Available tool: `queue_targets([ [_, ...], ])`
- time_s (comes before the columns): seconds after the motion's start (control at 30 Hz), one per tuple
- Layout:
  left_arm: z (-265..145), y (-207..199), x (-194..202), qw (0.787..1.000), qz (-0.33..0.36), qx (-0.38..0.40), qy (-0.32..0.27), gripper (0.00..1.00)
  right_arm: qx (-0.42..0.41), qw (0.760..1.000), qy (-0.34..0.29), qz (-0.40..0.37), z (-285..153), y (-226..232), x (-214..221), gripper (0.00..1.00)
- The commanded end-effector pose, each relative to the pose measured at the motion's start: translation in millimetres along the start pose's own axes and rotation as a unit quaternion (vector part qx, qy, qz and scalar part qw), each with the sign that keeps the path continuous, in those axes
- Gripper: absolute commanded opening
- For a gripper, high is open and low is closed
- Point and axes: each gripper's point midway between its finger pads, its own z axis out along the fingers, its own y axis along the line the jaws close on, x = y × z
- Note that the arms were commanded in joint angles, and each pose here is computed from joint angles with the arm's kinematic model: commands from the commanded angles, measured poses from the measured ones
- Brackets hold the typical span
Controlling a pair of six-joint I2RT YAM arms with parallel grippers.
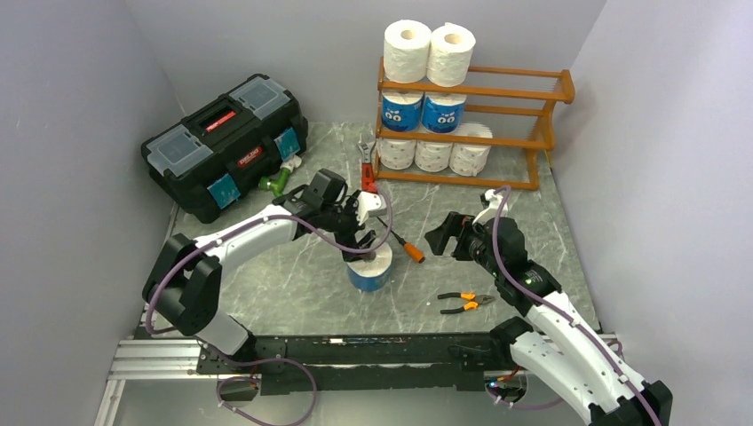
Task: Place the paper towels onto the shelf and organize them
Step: Move the paper towel to the center of the board, then pick up the paper towel from the center of the board.
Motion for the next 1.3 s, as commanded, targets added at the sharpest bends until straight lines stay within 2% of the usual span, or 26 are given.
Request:
queue_targets([
  [0.0,-24.1,4.6,-51.8,0.997,0.031,-0.037,-0.064,0.99,-0.001,1.000,-0.023,-0.006,-3.3,3.2,-14.3,0.99],
  [0.13,-54.8,16.1,-76.3,0.988,0.011,-0.115,-0.100,0.99,-0.011,1.000,-0.019,-0.005,0.8,10.1,-17.8,0.99],
  [0.23,-87.8,40.1,-80.2,0.963,-0.062,-0.232,-0.121,0.99,-0.069,0.997,0.002,-0.018,4.8,35.6,-20.0,0.99],
  [0.3,-113.0,49.9,-72.6,0.928,-0.140,-0.309,-0.153,0.99,-0.102,0.994,0.028,-0.024,11.9,51.8,-19.0,1.00],
  [0.37,-137.2,56.2,-51.4,0.877,-0.228,-0.380,-0.187,0.99,-0.124,0.990,0.061,-0.038,22.1,64.9,-14.5,1.00],
  [0.47,-153.0,49.4,-7.2,0.806,-0.346,-0.429,-0.215,0.99,-0.126,0.981,0.125,-0.079,42.6,77.9,0.3,1.00],
  [0.53,-159.8,42.1,20.2,0.768,-0.400,-0.449,-0.222,0.99,-0.120,0.976,0.144,-0.109,50.2,87.7,1.8,1.00],
  [0.67,-165.4,24.8,59.8,0.724,-0.461,-0.458,-0.233,0.99,-0.099,0.968,0.172,-0.155,62.3,93.5,8.5,1.00],
  [0.77,-169.3,15.1,75.0,0.708,-0.481,-0.454,-0.248,0.99,-0.081,0.956,0.206,-0.190,72.2,89.6,18.9,1.00],
  [0.87,-174.2,6.7,84.9,0.701,-0.487,-0.451,-0.259,0.99,-0.058,0.945,0.228,-0.228,77.3,85.0,31.3,1.00],
  [1.03,-167.2,-4.7,102.9,0.702,-0.496,-0.430,-0.274,0.99,-0.051,0.934,0.261,-0.240,85.8,78.2,50.0,0.98],
  [1.27,-154.5,-9.9,112.9,0.708,-0.504,-0.409,-0.279,0.99,-0.073,0.929,0.277,-0.235,94.3,93.1,63.0,0.96],
])
